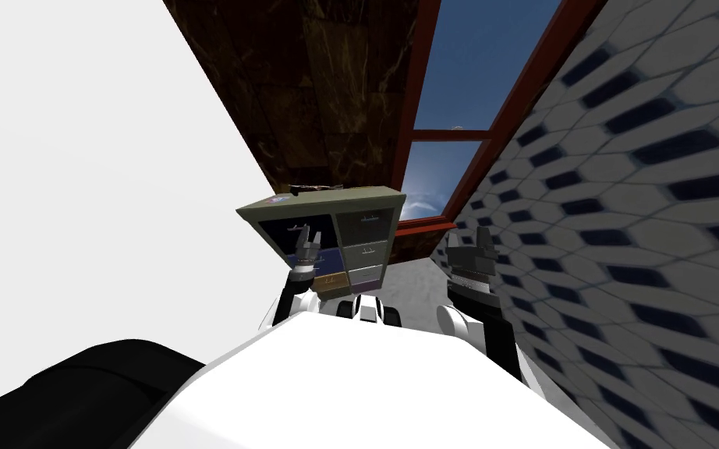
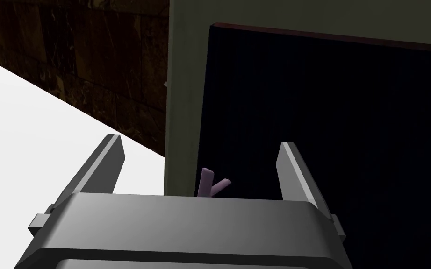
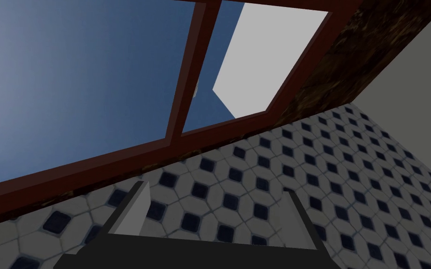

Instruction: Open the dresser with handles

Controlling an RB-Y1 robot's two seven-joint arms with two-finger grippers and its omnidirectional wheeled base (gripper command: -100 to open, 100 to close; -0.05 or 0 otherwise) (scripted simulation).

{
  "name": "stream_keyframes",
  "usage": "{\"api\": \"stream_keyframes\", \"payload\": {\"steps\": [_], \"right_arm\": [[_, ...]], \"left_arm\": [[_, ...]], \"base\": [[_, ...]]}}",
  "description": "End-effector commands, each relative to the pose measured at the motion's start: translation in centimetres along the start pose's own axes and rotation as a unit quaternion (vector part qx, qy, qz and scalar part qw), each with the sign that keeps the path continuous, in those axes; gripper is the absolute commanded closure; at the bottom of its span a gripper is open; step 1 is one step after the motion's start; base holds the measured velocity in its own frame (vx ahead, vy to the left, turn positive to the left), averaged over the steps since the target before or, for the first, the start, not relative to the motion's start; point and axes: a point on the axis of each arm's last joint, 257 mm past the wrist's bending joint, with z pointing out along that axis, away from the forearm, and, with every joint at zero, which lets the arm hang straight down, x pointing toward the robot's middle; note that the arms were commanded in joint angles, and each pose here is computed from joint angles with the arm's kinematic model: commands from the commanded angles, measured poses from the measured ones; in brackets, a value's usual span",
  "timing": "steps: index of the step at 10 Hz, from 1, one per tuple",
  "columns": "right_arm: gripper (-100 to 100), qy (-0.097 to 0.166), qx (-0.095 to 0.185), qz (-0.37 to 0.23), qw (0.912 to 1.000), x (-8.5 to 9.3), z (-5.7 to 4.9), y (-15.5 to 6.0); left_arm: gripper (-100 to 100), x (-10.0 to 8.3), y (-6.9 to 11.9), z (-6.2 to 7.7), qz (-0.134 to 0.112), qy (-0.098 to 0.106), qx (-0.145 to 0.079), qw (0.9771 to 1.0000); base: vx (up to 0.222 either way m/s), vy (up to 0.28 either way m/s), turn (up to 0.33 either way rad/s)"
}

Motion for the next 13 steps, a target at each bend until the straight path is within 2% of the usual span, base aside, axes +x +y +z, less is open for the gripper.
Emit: {"api": "stream_keyframes", "payload": {"steps": [1,7,13], "right_arm": [[0,0.0,0.0,0.0,1.0,0.0,0.0,0.0],[0,0.0,0.0,0.0,1.0,0.0,0.0,0.0],[0,0.0,0.0,0.0,1.0,0.0,0.0,0.0]], "left_arm": [[-100,0.1,2.5,-0.5,0.008,0.013,-0.024,0.9996],[-100,-0.1,7.6,-2.2,0.016,0.017,-0.07,0.9972],[-100,-0.4,11.6,-3.9,0.021,0.018,-0.109,0.9936]], "base": [[0.013,-0.083,0.015],[0.003,-0.077,0.017],[0.002,-0.06,0.022]]}}
